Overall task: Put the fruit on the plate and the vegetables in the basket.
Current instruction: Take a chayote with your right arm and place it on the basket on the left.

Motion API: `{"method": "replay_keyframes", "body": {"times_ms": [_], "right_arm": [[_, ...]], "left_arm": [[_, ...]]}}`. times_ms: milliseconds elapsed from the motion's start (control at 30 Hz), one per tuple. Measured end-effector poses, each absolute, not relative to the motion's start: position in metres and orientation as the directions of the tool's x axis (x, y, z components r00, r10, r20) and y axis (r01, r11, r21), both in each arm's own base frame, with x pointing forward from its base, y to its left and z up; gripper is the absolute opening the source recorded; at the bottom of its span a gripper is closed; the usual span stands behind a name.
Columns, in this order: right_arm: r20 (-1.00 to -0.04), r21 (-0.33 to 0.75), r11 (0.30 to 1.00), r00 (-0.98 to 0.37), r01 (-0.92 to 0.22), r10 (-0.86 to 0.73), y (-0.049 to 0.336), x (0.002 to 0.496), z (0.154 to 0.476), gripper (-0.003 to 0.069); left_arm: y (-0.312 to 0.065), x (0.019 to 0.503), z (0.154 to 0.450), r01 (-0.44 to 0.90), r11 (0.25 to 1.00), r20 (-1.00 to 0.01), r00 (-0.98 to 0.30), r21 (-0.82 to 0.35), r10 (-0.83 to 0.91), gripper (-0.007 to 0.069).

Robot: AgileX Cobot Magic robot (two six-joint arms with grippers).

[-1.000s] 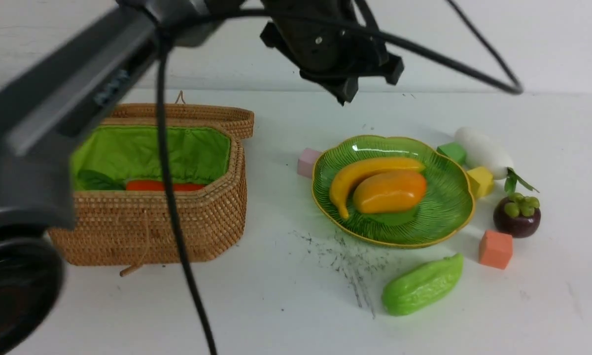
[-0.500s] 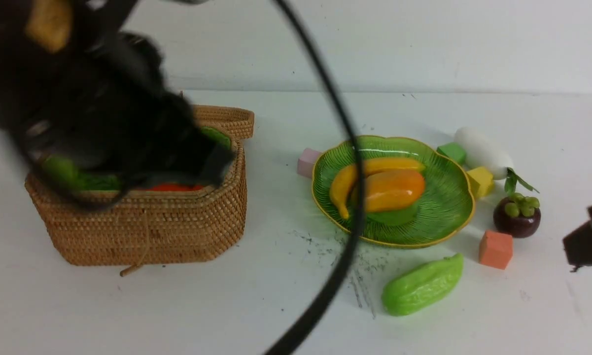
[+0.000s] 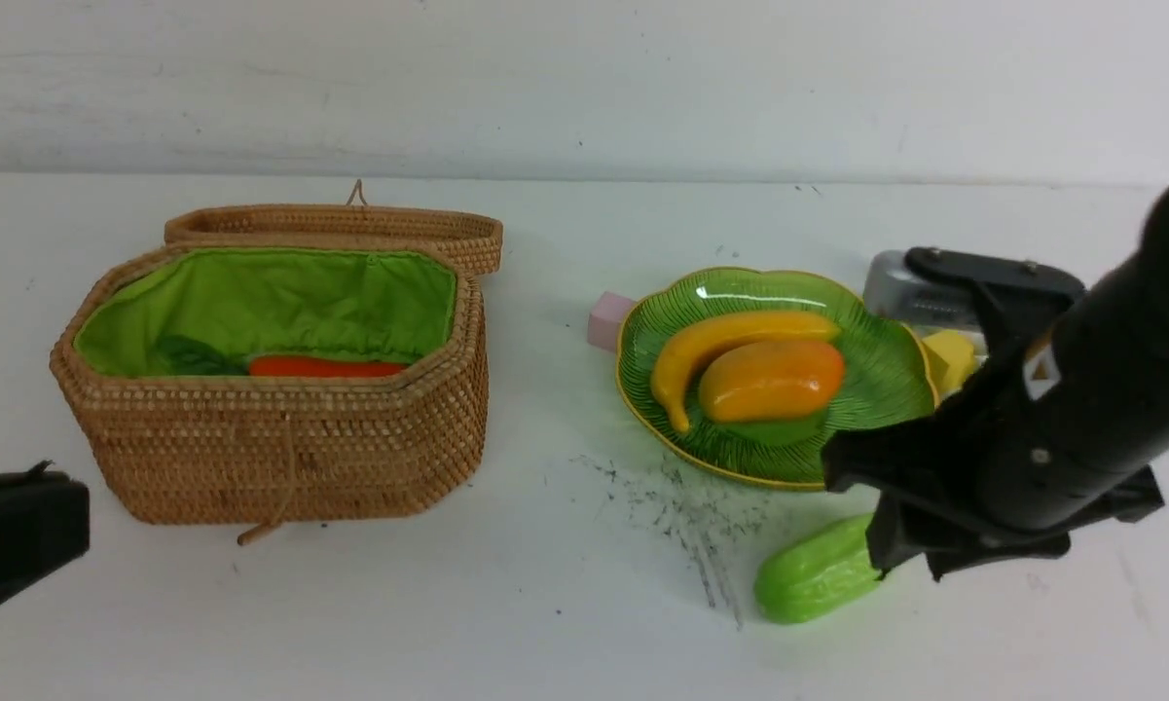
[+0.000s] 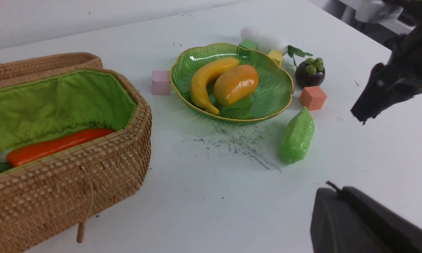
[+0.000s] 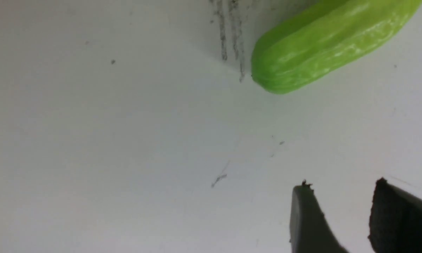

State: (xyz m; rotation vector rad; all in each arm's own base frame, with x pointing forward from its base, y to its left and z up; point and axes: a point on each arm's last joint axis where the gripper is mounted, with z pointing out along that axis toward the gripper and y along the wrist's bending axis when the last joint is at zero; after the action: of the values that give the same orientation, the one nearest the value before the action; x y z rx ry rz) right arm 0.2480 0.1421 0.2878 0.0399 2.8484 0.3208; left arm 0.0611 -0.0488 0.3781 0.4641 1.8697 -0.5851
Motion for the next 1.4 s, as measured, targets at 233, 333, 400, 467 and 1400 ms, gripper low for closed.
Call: {"method": "replay_keyframes", "body": {"times_ms": [233, 333, 400, 467, 1400], "right_arm": [[-0.226, 0.212, 0.964, -0.952, 0.159, 0.206, 0.139, 0.287, 0.243, 0.0496], [-0.223, 0.247, 0.949, -0.942, 0.195, 0.251, 0.142, 0.301, 0.225, 0.0593], [-0.218, 0.257, 0.942, -0.937, 0.216, 0.274, 0.143, 0.306, 0.219, 0.0619], [-0.21, 0.267, 0.928, -0.925, 0.259, 0.318, 0.143, 0.314, 0.205, 0.0645], [0.022, 0.017, 0.983, -0.983, 0.183, 0.183, 0.126, 0.302, 0.176, 0.043]], "left_arm": [[-0.05, 0.061, 0.376, 0.572, 0.797, -0.928, -0.369, -0.194, 0.04, -0.0013], [-0.05, 0.06, 0.374, 0.569, 0.8, -0.92, -0.389, -0.191, 0.057, -0.0013], [-0.05, 0.06, 0.373, 0.568, 0.801, -0.916, -0.397, -0.19, 0.064, -0.0013], [-0.049, 0.059, 0.371, 0.565, 0.803, -0.908, -0.412, -0.189, 0.076, -0.0013], [-0.05, 0.057, 0.368, 0.578, 0.794, -0.895, -0.434, -0.187, 0.106, -0.0013]]}}
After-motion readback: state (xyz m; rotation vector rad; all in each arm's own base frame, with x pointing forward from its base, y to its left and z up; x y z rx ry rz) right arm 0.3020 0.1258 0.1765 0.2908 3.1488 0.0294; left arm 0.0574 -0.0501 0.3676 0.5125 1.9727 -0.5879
